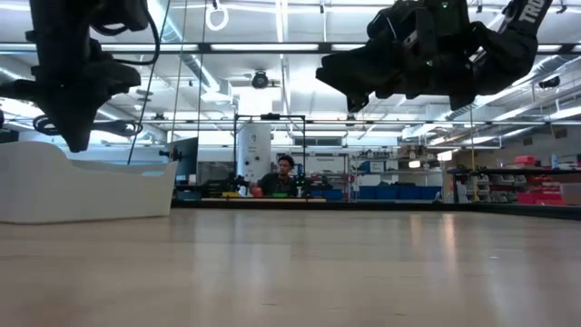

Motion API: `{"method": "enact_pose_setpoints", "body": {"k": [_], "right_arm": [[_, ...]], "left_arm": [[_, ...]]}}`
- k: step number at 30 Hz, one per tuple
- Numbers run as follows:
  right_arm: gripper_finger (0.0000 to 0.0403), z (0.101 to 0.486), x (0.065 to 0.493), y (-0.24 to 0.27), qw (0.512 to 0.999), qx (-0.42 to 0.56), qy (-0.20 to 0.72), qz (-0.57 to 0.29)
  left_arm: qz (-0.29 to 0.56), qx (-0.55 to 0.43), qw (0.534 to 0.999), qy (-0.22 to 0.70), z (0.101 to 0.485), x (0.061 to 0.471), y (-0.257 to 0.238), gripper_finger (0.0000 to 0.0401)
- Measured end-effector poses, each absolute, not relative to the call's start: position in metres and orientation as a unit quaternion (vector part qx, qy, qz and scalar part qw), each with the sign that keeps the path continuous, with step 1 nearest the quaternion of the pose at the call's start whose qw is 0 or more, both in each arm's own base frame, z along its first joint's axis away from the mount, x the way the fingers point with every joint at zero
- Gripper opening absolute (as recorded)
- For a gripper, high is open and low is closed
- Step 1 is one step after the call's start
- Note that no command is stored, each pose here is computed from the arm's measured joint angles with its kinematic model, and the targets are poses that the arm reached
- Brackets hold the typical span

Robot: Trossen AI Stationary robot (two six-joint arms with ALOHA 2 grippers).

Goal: Pick and place USB-C Cables
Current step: Put the violet charger cable into the white bin

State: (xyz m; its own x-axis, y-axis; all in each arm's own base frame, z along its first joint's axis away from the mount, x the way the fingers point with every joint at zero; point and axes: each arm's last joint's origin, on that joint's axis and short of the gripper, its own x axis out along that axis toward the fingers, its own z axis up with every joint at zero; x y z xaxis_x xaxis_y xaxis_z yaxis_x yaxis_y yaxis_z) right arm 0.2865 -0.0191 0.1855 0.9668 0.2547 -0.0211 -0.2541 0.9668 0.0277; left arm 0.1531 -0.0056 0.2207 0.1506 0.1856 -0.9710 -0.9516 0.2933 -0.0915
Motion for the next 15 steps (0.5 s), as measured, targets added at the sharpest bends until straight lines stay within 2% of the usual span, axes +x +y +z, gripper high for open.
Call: {"method": "enact_pose_setpoints", "body": {"k": [5,15], "right_arm": [[0.0138,0.184,0.286,-0.008,0.985,0.031,0.026,0.166],[0.0138,0.177,0.276,0.017,0.972,0.043,0.048,0.224]], "left_arm": [[0.448,-0.412,0.634,0.477,0.219,0.157,0.004,0.0029],[0.440,-0.396,0.598,0.540,0.199,0.172,0.003,0.0028]]}}
